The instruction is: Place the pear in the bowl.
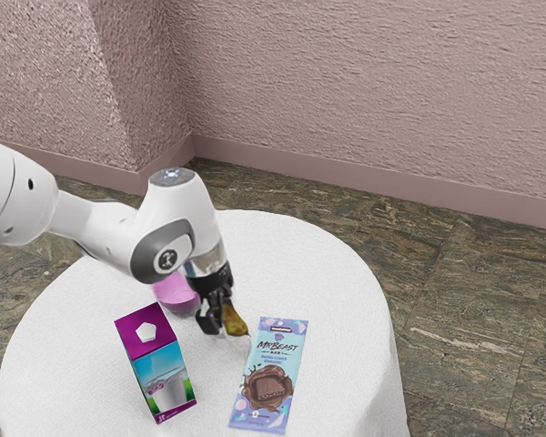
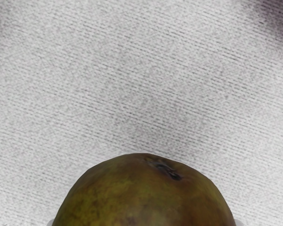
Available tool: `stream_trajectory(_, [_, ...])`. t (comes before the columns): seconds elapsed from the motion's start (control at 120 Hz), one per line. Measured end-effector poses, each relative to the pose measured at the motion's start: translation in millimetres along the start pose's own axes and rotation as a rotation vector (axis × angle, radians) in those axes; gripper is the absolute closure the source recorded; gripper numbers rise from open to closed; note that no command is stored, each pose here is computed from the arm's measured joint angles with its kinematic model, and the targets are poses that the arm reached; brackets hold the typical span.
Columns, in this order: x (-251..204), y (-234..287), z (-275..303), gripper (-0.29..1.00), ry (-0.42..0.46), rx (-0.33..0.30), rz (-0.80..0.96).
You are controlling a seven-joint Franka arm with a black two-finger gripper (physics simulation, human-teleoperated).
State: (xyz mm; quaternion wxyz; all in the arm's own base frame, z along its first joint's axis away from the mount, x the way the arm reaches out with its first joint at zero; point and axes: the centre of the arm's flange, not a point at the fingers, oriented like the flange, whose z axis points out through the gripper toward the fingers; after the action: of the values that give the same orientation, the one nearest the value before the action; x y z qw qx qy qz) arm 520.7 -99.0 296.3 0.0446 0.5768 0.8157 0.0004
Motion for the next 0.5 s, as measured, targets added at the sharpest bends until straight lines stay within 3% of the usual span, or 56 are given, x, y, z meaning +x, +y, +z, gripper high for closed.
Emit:
stream_trajectory(0.217, [20.5,25.4,-32.4,0.32,-0.002,-0.043,0.015])
stream_trajectory(0.5, [77.5,63.9,-43.2,0.31,0.03,-0.028,0.007])
